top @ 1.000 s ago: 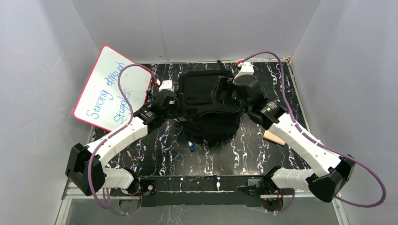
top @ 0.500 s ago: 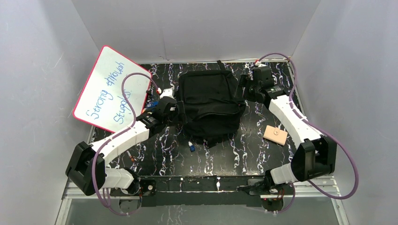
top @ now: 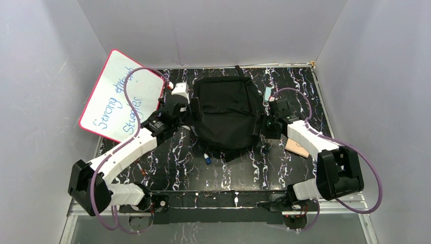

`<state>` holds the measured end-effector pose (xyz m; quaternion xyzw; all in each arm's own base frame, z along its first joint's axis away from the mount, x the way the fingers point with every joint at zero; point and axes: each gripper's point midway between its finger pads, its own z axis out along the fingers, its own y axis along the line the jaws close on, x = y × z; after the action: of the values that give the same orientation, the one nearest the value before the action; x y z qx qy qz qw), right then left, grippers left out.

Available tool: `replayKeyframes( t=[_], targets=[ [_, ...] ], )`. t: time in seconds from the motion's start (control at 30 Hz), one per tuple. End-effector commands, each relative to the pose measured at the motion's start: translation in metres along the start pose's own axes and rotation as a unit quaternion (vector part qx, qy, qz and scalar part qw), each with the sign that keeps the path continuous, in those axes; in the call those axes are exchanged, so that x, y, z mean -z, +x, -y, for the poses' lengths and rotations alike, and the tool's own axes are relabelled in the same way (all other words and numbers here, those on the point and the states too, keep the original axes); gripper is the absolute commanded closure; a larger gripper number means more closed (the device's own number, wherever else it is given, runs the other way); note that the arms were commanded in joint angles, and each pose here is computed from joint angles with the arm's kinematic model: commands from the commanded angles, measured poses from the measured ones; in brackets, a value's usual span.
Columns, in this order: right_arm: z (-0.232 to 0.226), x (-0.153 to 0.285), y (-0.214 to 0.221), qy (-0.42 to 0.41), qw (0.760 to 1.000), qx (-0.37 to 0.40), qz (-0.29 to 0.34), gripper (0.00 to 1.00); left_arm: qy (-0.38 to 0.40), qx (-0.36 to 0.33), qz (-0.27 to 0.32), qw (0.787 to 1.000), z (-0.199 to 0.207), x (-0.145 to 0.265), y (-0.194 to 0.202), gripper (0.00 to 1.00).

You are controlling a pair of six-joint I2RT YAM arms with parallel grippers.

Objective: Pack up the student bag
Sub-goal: Adjust the student bag at the center of the board.

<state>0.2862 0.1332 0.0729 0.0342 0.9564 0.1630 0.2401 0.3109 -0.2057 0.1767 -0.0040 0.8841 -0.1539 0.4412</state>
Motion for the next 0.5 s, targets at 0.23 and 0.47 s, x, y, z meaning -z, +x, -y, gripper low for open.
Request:
replayKeyframes(
  t=[0.23, 0.47],
  targets=[
    [0.013, 0.039, -0.028, 0.037, 0.991, -0.038, 0.123, 0.09, 0.151, -0.117, 0.018, 0.981, 0.097, 0.009, -0.010, 0.33],
    [0.004, 0.089, -0.054, 0.014, 0.973, -0.059, 0.221, 0.08, 0.234, -0.215, 0.001, 0.948, 0.117, 0.040, 0.030, 0.34]
  ],
)
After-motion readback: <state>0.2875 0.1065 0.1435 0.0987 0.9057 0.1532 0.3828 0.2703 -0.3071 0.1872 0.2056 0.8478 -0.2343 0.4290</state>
